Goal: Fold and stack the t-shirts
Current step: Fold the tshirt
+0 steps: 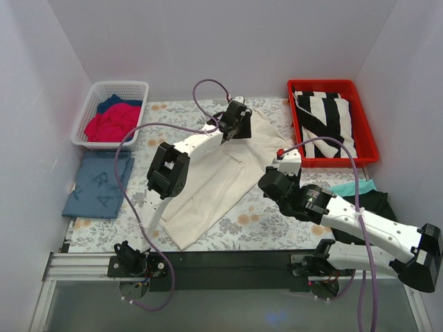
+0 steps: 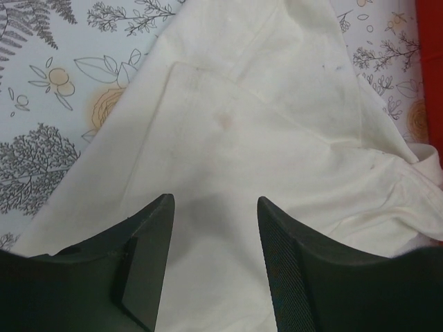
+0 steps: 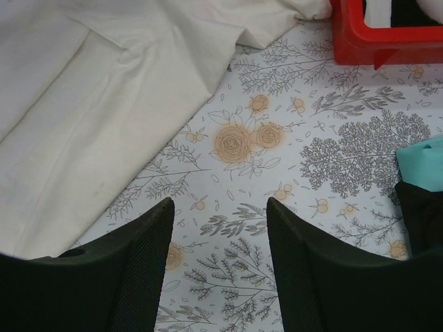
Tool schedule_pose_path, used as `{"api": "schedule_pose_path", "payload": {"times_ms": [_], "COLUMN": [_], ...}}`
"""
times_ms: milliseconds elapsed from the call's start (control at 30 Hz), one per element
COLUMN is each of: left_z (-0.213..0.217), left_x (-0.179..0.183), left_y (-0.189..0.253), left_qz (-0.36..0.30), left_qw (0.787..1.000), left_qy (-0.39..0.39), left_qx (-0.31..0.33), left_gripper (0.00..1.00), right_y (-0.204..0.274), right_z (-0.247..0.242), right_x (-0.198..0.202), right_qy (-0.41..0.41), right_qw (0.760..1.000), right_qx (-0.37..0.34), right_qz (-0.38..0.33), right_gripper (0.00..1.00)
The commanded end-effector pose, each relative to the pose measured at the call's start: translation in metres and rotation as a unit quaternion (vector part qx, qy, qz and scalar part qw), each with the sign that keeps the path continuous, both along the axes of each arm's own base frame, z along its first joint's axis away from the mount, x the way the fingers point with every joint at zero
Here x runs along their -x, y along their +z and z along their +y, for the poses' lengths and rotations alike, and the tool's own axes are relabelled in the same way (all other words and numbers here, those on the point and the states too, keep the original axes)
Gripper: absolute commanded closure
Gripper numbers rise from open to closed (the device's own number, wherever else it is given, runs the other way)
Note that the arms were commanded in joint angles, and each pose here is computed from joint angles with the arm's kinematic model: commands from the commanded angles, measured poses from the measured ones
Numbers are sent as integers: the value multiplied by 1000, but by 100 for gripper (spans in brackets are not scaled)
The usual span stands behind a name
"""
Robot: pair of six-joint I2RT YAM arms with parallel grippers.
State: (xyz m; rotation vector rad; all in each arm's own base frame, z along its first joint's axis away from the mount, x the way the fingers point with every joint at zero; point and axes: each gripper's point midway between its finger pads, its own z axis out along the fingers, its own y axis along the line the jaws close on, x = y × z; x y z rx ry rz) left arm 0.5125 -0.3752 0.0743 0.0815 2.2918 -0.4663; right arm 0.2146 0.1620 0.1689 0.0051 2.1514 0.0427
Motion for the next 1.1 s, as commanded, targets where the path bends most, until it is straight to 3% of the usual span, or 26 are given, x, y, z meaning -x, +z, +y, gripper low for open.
{"api": "schedule_pose_path", "payload": {"times_ms": [0, 400, 633, 900, 1067], "left_z": [2, 40, 117, 172, 220], "left_x": [-22, -29, -37, -30, -21], "left_y": [21, -55, -83, -100, -107], "left_qz": [-43, 29, 95, 122, 140], "left_qw": [999, 989, 960, 936, 902], "left_qy": [12, 122, 253, 310, 389], "left_qx": [-15, -72, -81, -115, -126], "left_gripper": [50, 48, 48, 48, 48], "right_y": [-7, -13, -14, -20, -26], "right_z": [-9, -22, -22, -17, -13], "right_x": [-1, -4, -6, -10, -11], "right_qy": [-16, -28, -25, -17, -13], "right_qw": [1000, 1000, 1000, 1000, 999], "right_qx": [5, 12, 13, 15, 26], "right_qz": [6, 8, 7, 13, 25], "right_gripper": [38, 38, 38, 38, 38]}}
